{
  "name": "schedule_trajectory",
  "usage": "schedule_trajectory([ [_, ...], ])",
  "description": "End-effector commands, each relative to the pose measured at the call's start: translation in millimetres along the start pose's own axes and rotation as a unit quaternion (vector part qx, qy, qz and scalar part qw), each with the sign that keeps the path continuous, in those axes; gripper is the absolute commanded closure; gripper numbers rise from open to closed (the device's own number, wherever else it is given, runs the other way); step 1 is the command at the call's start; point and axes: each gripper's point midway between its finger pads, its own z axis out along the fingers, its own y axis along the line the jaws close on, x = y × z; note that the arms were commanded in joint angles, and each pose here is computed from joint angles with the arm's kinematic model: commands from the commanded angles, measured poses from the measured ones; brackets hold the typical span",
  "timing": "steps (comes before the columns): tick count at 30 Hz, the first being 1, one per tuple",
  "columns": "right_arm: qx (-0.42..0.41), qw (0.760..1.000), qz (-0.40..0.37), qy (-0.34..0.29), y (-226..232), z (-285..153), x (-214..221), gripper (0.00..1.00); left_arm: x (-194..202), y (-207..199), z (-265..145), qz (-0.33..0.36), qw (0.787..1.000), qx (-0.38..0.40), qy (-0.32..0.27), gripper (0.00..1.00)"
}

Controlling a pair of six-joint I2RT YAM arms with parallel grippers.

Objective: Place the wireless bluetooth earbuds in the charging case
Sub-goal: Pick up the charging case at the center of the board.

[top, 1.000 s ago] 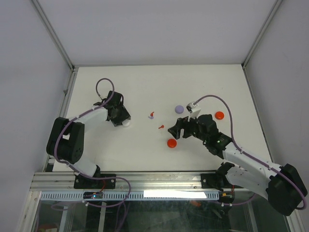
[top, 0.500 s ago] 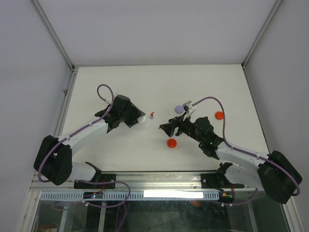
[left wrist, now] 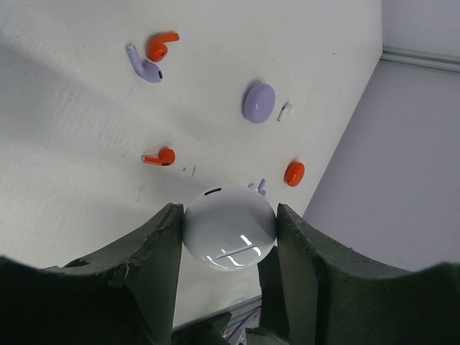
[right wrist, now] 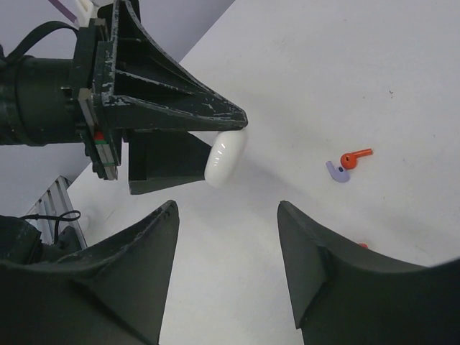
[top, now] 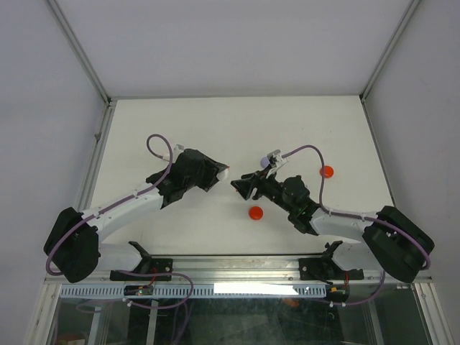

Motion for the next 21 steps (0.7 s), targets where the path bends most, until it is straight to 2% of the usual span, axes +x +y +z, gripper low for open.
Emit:
schedule_trajectory([
  [1, -0.026, 0.997, 0.025, -0.070, 18.5, 14.6, -34.9, 0.42, -4.8, -31.8, -12.2, -0.039, 0.997, 0.062, -0.019, 0.60],
  [21, -0.039, 0.994, 0.058, -0.079, 22.7, 43.9, -30.4, 0.56, 5.2, -39.8, -17.8, -0.052, 0.995, 0.088, -0.016, 0.61],
])
